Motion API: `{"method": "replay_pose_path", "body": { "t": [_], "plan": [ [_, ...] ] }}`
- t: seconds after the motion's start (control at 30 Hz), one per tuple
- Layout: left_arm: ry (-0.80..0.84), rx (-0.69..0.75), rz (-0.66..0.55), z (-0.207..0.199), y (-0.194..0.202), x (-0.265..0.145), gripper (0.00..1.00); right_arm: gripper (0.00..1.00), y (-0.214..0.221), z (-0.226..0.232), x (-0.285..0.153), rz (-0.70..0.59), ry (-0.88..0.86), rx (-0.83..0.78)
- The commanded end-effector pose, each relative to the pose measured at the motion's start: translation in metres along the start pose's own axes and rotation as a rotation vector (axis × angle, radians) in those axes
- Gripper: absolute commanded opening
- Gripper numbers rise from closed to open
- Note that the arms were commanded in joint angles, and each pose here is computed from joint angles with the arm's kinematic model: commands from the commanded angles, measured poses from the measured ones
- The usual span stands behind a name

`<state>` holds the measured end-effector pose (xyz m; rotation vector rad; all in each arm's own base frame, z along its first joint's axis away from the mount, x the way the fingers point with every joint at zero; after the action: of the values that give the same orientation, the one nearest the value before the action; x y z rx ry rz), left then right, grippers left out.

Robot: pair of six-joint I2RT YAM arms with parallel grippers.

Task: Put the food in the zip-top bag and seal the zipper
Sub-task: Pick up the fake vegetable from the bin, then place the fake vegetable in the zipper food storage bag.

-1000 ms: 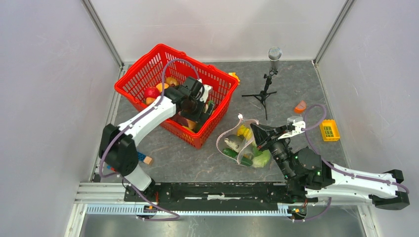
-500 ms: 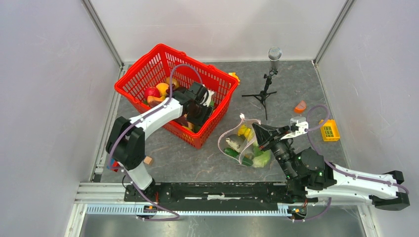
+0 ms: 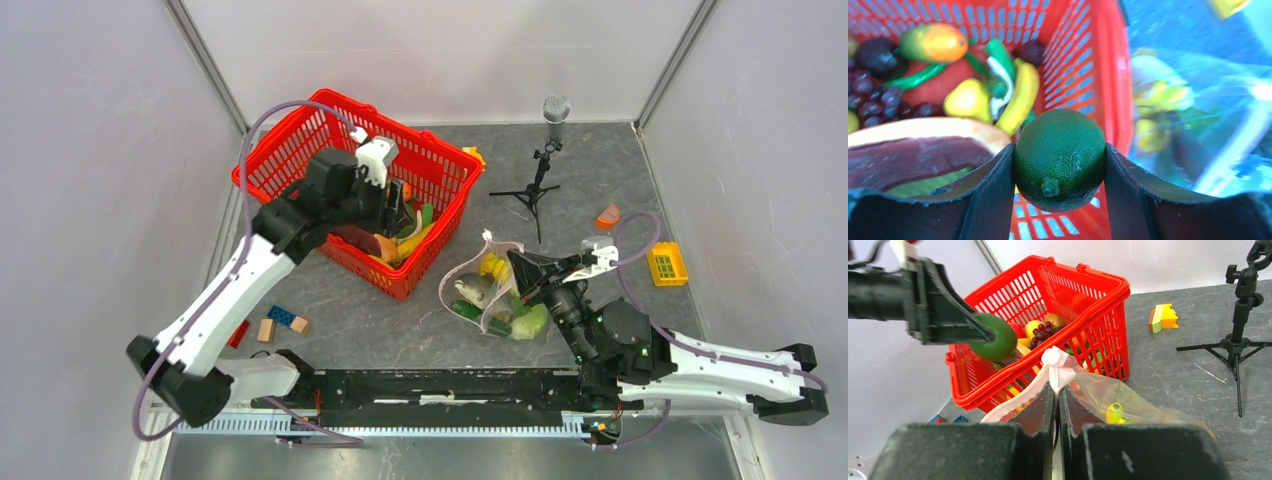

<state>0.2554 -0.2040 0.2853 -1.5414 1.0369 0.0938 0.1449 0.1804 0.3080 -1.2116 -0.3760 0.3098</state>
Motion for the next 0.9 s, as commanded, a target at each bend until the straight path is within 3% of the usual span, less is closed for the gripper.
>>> {"method": "replay_pose_path", "body": {
  "t": [0.0, 0.13, 0.3, 0.7, 0.87],
  "plan": [
    [0.267, -0.031, -0.149, -0.046, -0.026, -0.036, 0.39, 0.09, -0.012, 0.008, 0.003, -0.025, -0.013, 0.046],
    [0.491, -0.065, -0.23, -0.079, -0.032, -0.064, 0.38, 0.08, -0.012, 0.014, 0.005, -0.022, -0.027, 0.047],
    [0.675, -0.04, -0.226, -0.115, -0.023, -0.079, 0.38, 0.09, -0.012, 0.017, 0.006, -0.021, -0.038, 0.055],
    [0.676, 0.11, -0.187, -0.172, 0.01, -0.059, 0.38, 0.08, -0.015, 0.026, 0.008, -0.023, -0.067, 0.065],
    [0.489, 0.133, -0.14, -0.159, 0.025, -0.023, 0.36, 0.08, -0.018, 0.031, 0.009, -0.023, -0.088, 0.065]
  ]
}}
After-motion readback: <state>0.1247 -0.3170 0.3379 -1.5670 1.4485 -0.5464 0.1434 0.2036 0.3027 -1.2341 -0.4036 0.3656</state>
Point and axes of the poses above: each gripper's point midway between its finger pads, its own x axis out along the fingers, its own z axis along the line the jaws close on, y = z × x, the point moved 3 cm from there along -x, back along the fingers, and after that the axes turned 6 degrees about -x, right-handed, at the moved point
